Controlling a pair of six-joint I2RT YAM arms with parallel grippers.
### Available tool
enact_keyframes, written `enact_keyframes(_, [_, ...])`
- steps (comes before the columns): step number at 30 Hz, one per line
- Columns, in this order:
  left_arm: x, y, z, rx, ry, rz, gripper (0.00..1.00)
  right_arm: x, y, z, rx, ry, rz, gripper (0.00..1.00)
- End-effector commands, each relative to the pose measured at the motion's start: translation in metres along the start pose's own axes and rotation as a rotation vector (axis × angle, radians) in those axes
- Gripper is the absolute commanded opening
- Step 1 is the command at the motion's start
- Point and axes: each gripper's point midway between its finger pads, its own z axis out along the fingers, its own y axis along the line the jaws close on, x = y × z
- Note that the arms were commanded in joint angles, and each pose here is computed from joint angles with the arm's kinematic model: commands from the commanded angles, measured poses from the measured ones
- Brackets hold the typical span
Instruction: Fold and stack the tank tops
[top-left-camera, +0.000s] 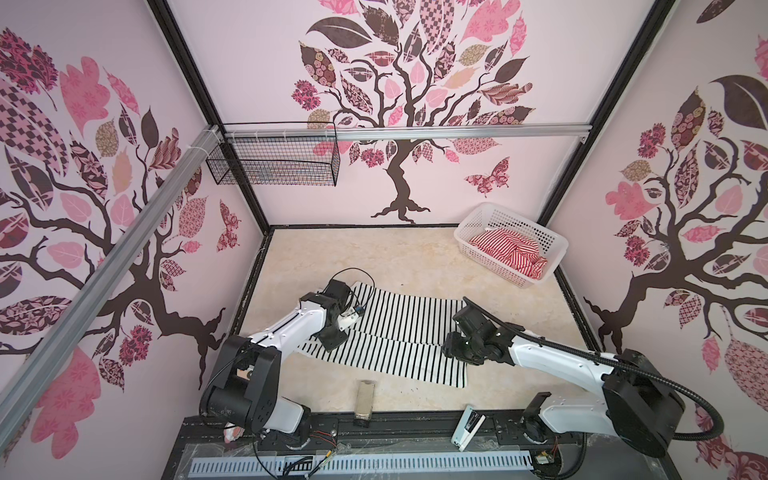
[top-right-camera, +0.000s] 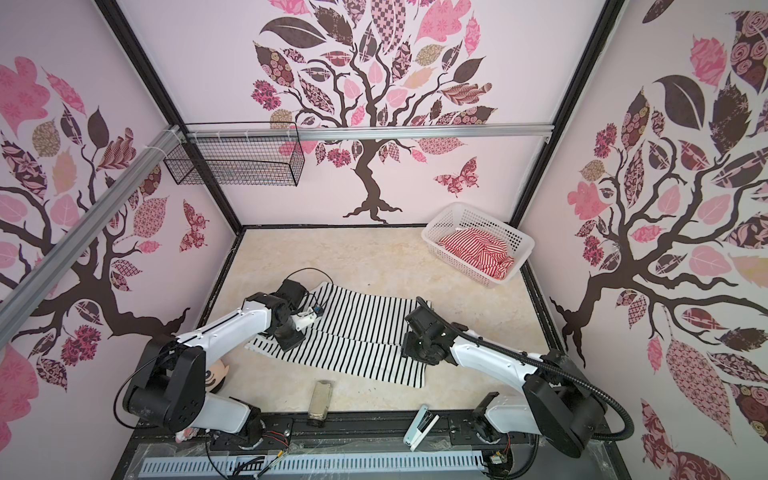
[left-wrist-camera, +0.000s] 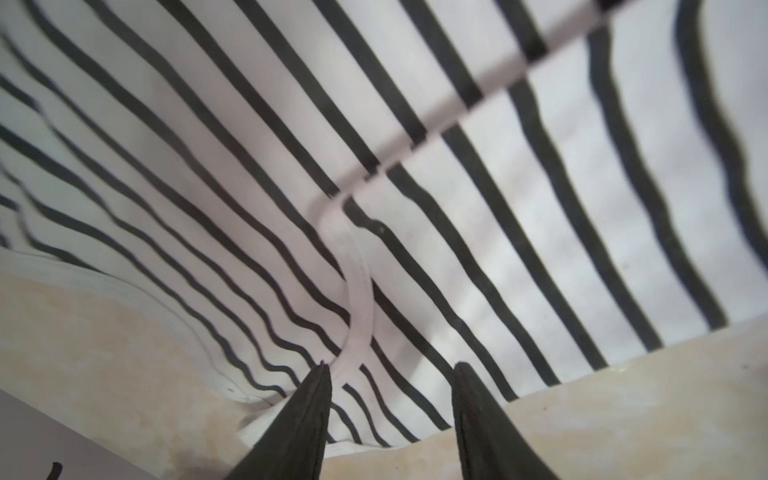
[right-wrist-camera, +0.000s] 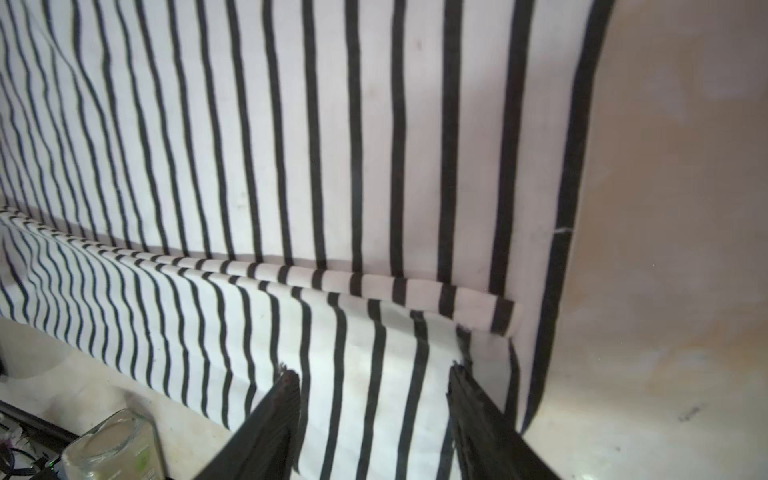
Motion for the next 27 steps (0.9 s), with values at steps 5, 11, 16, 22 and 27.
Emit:
enact_keyframes(5, [-0.079,0.05,-0.04,-0.048,-0.237,-0.147,0.53,-0.068,-0.017,-0.018,0.092,-0.102,0.033,0.62])
enact_keyframes(11, [-0.127,0.094,-0.016,-0.038,-0.269,-0.22,0.61,-0.12,-0.035,-0.01,0.126,-0.116,0.063,0.64])
enact_keyframes(16, [-0.157,0.123,0.006,0.071,-0.31,-0.315,0.62,-0.154,-0.052,0.009,0.166,-0.094,0.1,0.62])
enact_keyframes(22, [-0.169,0.131,0.018,0.214,-0.327,-0.372,0.62,-0.175,-0.057,0.035,0.174,-0.058,0.115,0.56])
enact_keyframes(27, [-0.166,0.13,0.027,0.26,-0.316,-0.393,0.62,-0.177,-0.054,0.05,0.155,-0.024,0.111,0.47])
